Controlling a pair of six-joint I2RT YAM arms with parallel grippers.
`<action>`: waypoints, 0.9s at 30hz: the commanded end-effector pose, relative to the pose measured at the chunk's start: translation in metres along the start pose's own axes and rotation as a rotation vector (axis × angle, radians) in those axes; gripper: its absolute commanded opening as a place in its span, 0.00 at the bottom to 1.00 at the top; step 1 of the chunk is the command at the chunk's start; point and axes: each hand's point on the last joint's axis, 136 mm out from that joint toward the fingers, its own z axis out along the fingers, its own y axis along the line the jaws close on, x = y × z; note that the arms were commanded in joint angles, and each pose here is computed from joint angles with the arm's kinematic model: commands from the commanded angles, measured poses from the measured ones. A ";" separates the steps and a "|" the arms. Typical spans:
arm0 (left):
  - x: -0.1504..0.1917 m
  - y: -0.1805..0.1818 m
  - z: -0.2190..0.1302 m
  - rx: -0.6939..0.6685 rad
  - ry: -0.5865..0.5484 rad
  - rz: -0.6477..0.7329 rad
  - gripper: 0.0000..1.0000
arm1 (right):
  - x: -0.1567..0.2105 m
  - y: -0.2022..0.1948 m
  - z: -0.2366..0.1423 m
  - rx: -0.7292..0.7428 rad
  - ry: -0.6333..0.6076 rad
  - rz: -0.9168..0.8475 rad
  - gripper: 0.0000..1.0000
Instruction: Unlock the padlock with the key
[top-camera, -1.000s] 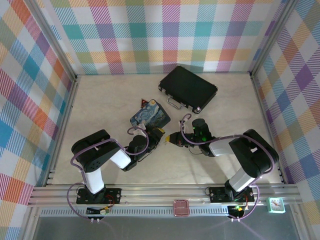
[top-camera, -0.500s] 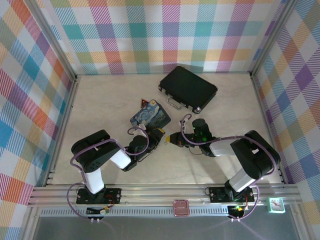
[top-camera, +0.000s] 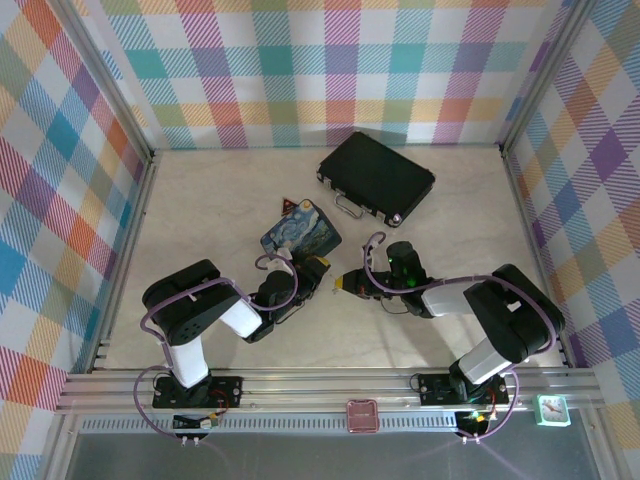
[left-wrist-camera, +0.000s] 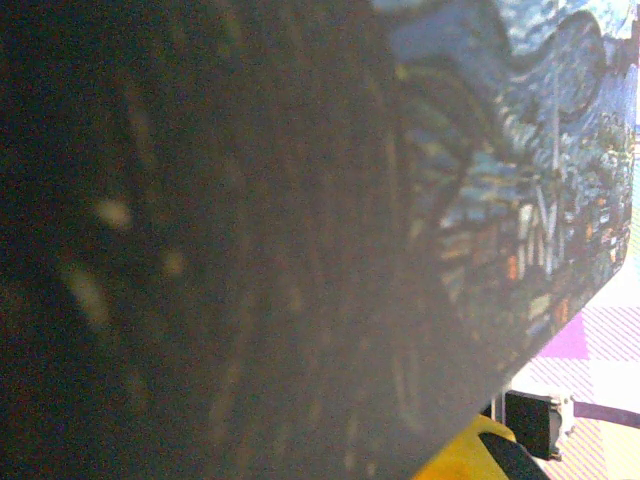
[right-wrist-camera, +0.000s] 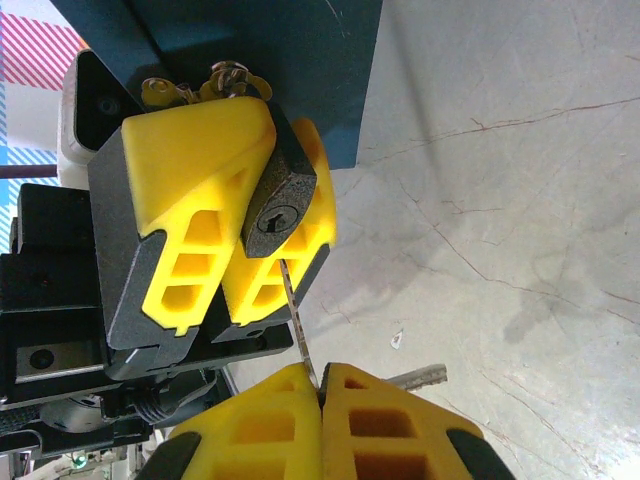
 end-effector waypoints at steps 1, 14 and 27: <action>0.008 -0.001 0.001 -0.002 0.029 -0.038 0.00 | -0.004 0.009 0.003 -0.028 -0.002 -0.034 0.00; 0.011 0.000 0.000 -0.006 0.036 -0.039 0.00 | -0.013 0.016 0.010 -0.056 -0.006 -0.045 0.00; 0.013 0.002 0.001 -0.002 0.040 -0.044 0.00 | -0.013 0.020 0.009 -0.067 -0.003 -0.051 0.00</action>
